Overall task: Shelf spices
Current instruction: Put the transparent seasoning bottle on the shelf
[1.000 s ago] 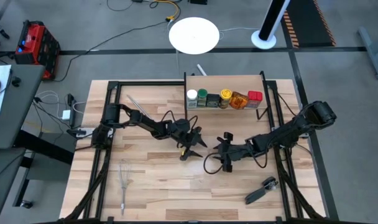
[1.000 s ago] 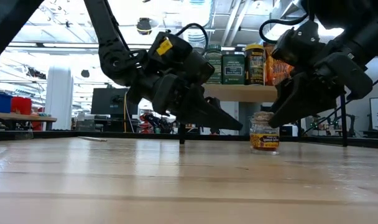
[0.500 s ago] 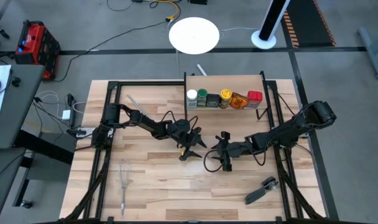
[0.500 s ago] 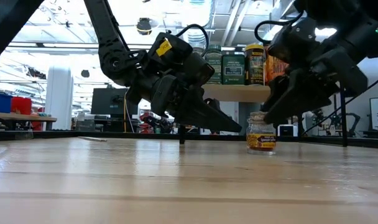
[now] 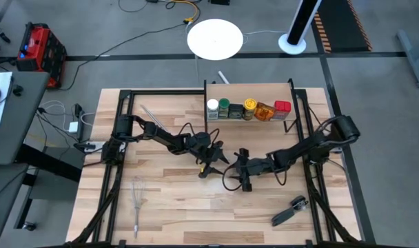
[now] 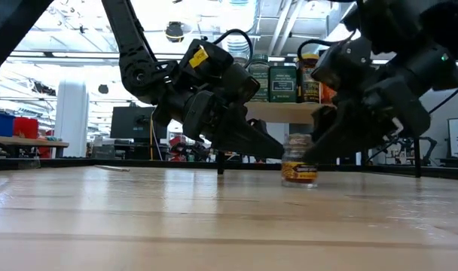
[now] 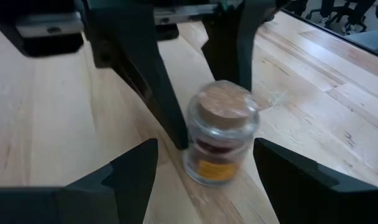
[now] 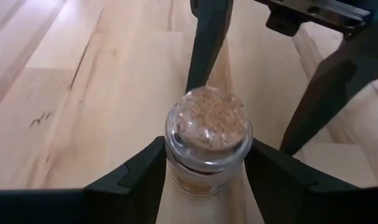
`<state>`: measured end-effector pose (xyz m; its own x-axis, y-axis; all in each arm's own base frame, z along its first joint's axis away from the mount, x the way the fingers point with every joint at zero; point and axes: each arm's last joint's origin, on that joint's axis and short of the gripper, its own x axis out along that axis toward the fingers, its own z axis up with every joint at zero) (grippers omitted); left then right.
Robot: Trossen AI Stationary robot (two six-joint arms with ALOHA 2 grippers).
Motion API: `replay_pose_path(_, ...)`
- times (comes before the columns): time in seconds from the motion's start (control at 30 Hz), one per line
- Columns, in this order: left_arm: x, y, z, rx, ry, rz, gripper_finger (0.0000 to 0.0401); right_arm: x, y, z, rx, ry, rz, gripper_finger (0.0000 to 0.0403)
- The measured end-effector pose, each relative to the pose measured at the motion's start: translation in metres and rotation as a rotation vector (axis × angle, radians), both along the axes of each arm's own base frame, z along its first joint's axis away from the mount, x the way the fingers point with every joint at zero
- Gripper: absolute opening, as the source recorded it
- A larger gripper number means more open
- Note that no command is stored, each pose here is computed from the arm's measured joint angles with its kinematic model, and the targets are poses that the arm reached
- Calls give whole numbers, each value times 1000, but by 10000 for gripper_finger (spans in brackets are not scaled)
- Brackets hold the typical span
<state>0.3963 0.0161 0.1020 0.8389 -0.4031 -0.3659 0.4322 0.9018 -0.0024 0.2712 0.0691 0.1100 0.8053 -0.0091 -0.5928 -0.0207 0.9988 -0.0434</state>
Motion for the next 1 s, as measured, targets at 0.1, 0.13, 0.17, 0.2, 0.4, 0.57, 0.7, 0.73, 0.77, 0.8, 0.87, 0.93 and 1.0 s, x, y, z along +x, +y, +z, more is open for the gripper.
replay_pose_path(0.1,0,0,-1,-2,7,-4,256,4,1,-5,1,-28,19,213)
replay_pose_path(0.13,0,0,-1,-3,9,-5,256,5,1,-6,-1,-32,26,212)
replay_pose_path(0.17,0,0,-1,-4,11,-7,256,5,1,-7,-6,-39,30,211)
replay_pose_path(0.2,-1,0,-1,-5,14,-9,256,6,0,-7,-10,-43,34,211)
replay_pose_path(0.4,-1,-1,-1,1,13,-11,256,8,-3,-7,-31,-61,66,209)
replay_pose_path(0.57,-1,0,-1,8,13,-4,256,9,-5,-7,-66,-73,86,208)
replay_pose_path(0.7,-1,0,-1,9,14,-1,256,10,-5,-5,-107,-93,118,208)
replay_pose_path(0.73,-1,0,-1,9,14,-1,256,10,-5,-5,-116,-97,125,208)
replay_pose_path(0.77,-1,0,-1,9,14,-1,256,11,-5,-5,-125,-98,131,208)
replay_pose_path(0.8,-1,0,-1,8,14,-3,256,12,-5,-4,-129,-95,139,208)
replay_pose_path(0.87,-1,0,-2,6,16,-7,256,14,-4,-3,-134,-94,162,209)
replay_pose_path(0.93,-1,0,-2,5,16,-8,256,15,-5,-2,-151,-97,178,209)
replay_pose_path(1.0,-1,-1,-2,4,18,-9,256,16,-6,-1,-161,-100,197,209)
